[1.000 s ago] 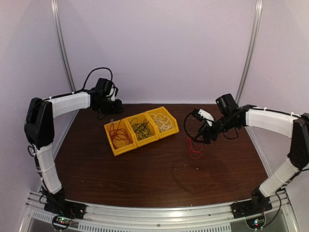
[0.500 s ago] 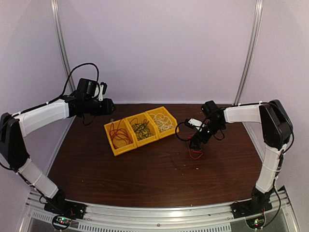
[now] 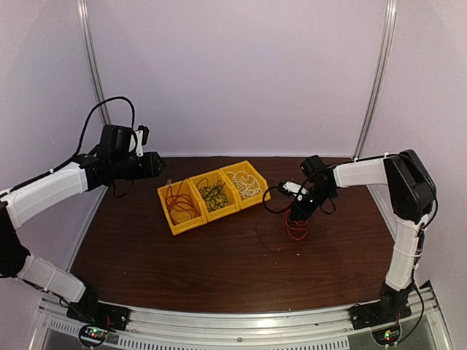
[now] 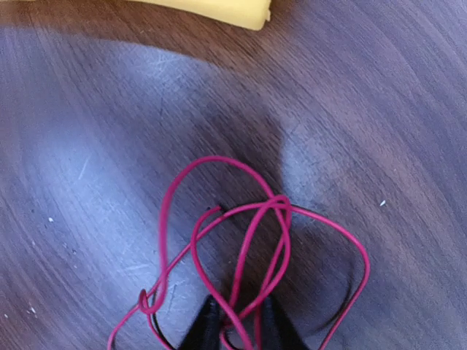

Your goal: Untangle the cables

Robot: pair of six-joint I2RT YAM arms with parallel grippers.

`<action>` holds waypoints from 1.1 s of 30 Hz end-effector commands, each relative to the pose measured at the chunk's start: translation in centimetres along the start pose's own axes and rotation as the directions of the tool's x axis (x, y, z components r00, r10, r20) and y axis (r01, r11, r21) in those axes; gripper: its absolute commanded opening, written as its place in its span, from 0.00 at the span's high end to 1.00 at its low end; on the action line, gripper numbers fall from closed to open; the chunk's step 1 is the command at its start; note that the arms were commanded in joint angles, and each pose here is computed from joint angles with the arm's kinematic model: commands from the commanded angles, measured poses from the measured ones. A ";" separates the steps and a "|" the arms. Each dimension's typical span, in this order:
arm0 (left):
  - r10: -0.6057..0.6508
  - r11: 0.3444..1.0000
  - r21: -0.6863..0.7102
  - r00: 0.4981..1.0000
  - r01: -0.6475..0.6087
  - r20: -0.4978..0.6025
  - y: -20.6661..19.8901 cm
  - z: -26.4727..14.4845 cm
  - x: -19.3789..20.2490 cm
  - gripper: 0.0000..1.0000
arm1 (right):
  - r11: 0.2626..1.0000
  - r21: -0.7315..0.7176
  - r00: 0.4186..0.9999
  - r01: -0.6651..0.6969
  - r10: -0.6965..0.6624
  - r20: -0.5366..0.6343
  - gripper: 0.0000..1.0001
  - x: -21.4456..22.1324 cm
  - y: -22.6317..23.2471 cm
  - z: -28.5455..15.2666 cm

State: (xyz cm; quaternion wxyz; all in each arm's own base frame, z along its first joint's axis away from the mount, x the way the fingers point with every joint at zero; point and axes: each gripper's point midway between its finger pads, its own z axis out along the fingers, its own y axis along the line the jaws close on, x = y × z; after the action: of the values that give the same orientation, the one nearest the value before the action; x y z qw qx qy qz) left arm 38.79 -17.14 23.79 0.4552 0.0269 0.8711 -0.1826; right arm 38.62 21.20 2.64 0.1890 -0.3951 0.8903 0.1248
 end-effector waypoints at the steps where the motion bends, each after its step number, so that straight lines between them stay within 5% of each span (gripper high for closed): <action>1: -0.015 1.000 0.012 0.997 0.015 0.070 -0.2 -1.3 -1.0 0.52 | 0.995 0.043 0.993 0.085 -0.088 0.074 0.88 -3.1 1.9 -2.6; 15: -0.056 0.998 -0.023 0.992 0.059 0.114 1.2 -4.1 0.1 0.52 | 0.895 -0.032 0.830 0.445 -0.399 0.389 0.98 -17.7 18.3 -11.0; 21: -0.085 0.994 -0.053 0.982 0.095 0.169 2.1 -6.5 -0.3 0.52 | 0.879 -0.015 0.776 0.477 -0.413 0.478 1.00 -23.7 22.8 -10.1; 33: -0.114 0.991 -0.051 0.979 0.124 0.170 2.5 -8.1 0.9 0.52 | 0.914 0.014 0.752 0.404 -0.341 0.565 1.00 -29.8 22.9 -3.6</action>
State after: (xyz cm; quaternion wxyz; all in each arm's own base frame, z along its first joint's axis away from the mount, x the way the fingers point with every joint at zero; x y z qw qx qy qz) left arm 32.63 -12.32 27.20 0.5178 -0.0447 0.8338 -0.1861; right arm 37.39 53.29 18.44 0.3983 -0.5527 0.6964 0.2255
